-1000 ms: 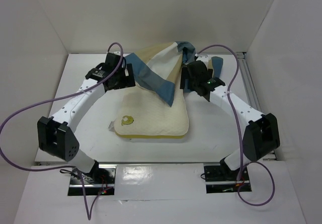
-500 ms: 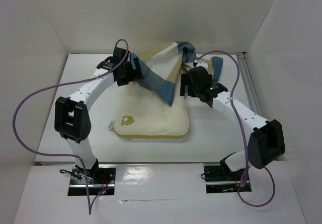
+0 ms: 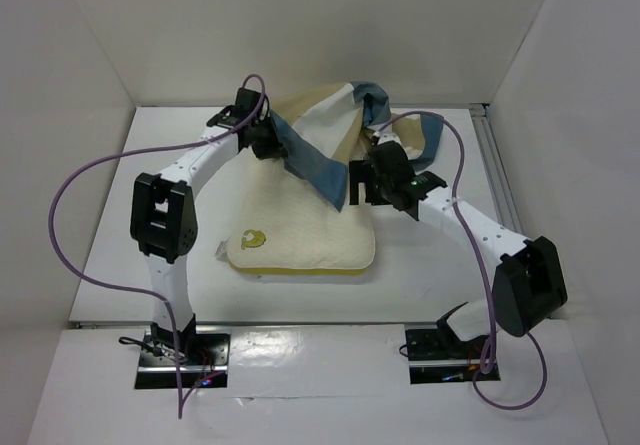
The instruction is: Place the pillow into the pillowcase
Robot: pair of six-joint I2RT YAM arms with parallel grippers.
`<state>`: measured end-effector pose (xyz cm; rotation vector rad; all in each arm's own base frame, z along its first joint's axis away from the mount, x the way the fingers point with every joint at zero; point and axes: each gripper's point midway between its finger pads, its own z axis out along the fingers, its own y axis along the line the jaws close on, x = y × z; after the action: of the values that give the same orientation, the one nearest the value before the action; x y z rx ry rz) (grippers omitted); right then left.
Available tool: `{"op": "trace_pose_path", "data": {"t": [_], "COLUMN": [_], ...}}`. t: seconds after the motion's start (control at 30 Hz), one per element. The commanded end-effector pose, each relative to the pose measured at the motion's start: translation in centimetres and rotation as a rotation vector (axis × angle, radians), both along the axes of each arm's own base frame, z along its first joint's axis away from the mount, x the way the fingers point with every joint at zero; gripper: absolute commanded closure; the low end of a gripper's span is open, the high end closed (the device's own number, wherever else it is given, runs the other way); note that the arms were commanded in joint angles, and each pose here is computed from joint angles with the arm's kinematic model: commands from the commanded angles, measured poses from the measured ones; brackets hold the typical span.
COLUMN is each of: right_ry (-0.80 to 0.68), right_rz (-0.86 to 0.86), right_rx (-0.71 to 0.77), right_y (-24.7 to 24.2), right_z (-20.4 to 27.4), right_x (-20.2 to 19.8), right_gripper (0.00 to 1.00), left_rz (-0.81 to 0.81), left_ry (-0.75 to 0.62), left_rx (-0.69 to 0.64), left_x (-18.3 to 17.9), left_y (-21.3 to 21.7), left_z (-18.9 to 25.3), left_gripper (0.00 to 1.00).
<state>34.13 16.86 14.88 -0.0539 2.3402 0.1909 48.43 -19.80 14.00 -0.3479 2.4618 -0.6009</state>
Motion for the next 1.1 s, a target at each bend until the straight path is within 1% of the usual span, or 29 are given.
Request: {"op": "trace_pose_path", "data": {"t": [0.0, 0.03, 0.07, 0.13, 0.17, 0.2, 0.23, 0.27, 0.33, 0.37, 0.4, 0.47, 0.5, 0.53, 0.57, 0.6, 0.63, 0.7, 0.73, 0.77, 0.8, 0.83, 0.9, 0.93, 0.97, 1.0, 1.03, 1.07], "right_ry": [0.081, 0.098, 0.159, 0.185, 0.228, 0.236, 0.24, 0.255, 0.241, 0.234, 0.153, 0.101, 0.002, -0.036, -0.052, -0.137, -0.163, -0.185, -0.213, -0.173, -0.173, -0.133, -0.101, -0.054, -0.012, 0.044, 0.061, 0.037], "right_rz": [0.118, 0.14, 0.18, 0.2, 0.232, 0.246, 0.258, 0.258, 0.267, 0.247, 0.214, 0.148, 0.105, 0.059, 0.029, -0.015, -0.059, -0.113, -0.173, -0.206, -0.239, -0.278, -0.34, -0.364, -0.394, -0.397, -0.378, -0.343], "right_rx": [0.05, 0.068, 0.078, 0.099, 0.103, 0.12, 0.132, 0.142, 0.158, 0.136, 0.09, 0.006, -0.025, -0.04, -0.063, -0.078, -0.091, -0.119, -0.143, -0.184, -0.199, -0.22, -0.234, -0.248, -0.238, -0.251, -0.252, -0.236], "right_y": [2.4, 3.0, 4.0, 5.1, 5.8, 6.6, 7.0, 7.1, 7.6, 7.2, 6.5, 4.4, 3.2, 1.5, 0.1, -1.4, -3.2, -5.5, -7.7, -9.1, -10.3, -12.1, -14.2, -15.1, -16.0, -16.1, -15.5, -13.6], "right_z": [-2.2, -2.7, -4.6, -5.9, -7.4, -7.7, -8.1, -8.4, -7.9, -7.7, -5.6, -3.3, 0.4, 2.2, 3.7, 7.5, 8.9, 11.0, 12.6, 11.8, 12.3, 11.3, 10.0, 8.4, 7.3, 6.3, 6.0, 6.7], "right_x": [-1.9, -1.9, -2.7, -2.7, -3.6, -3.8, -3.8, -4.0, -3.6, -3.3, -1.6, -0.2, 1.6, 2.7, 3.0, 3.9, 4.4, 4.1, 4.2, 3.5, 3.3, 3.0, 2.8, 2.7, 2.9, 2.4, 2.6, 3.0], "right_gripper": [0.0, 0.0, 0.0, 0.0, 0.04, 0.1, 0.36, 0.55, 0.99, 1.0, 1.0, 1.0, 1.0, 1.0, 1.0, 1.0, 1.0, 1.0, 1.0, 1.0, 1.0, 1.0, 1.0, 1.0, 0.91, 0.67, 0.3, 0.23], "left_rz": [-0.022, 0.002, 0.015, 0.04, 0.066, 0.077, 0.097, 0.122, 0.143, 0.17, 0.187, 0.205, 0.227, 0.246, 0.258, 0.278, 0.29, 0.3, 0.288, 0.29, 0.288, 0.279, 0.272, 0.261, 0.247, 0.231, 0.188, 0.173], "left_ry": [-0.144, -0.167, -0.233, -0.31, -0.355, -0.417, -0.464, -0.511, -0.588, -0.661, -0.695, -0.766, -0.835, -0.866, -0.905, -0.962, -0.985, -1.031, -1.048, -1.055, -1.07, -1.081, -1.078, -1.078, -1.073, -1.069, -1.054, -1.038], "left_rx": [-0.062, -0.066, -0.079, -0.092, -0.096, -0.105, -0.105, -0.107, -0.113, -0.114, -0.122, -0.124, -0.12, -0.126, -0.123, -0.115, -0.123, -0.129, -0.133, -0.143, -0.144, -0.157, -0.172, -0.186, -0.2, -0.215, -0.227, -0.243], "left_x": [1.9, 2.1, 1.8, 1.3, 1.3, 0.1, -0.3, -0.7, -2.0, -3.5, -4.4, -6.2, -8.1, -9.0, -9.9, -11.6, -12.4, -14.1, -15.0, -15.3, -16.0, -16.8, -16.6, -16.4, -16.5, -16.2, -16.0, -15.7], "left_y": [0.7, 2.0, 2.8, 4.3, 5.8, 6.6, 7.5, 8.8, 10.0, 11.5, 12.2, 13.5, 14.6, 15.2, 15.7, 16.6, 16.9, 17.1, 16.8, 16.8, 16.7, 16.4, 16.2, 16.0, 15.7, 15.4, 14.7, 14.4], "left_z": [7.0, 8.4, 11.7, 15.4, 17.6, 20.6, 22.7, 24.8, 28.3, 31.5, 33.0, 36.0, 38.7, 39.9, 41.3, 43.3, 44.3, 46.0, 46.5, 46.9, 47.4, 47.8, 47.7, 47.6, 47.6, 47.6, 47.2, 46.9], "left_gripper": [1.0, 1.0, 1.0, 1.0, 1.0, 1.0, 1.0, 1.0, 1.0, 1.0, 1.0, 1.0, 1.0, 1.0, 1.0, 1.0, 1.0, 1.0, 1.0, 1.0, 1.0, 1.0, 1.0, 1.0, 1.0, 1.0, 1.0, 1.0]}}
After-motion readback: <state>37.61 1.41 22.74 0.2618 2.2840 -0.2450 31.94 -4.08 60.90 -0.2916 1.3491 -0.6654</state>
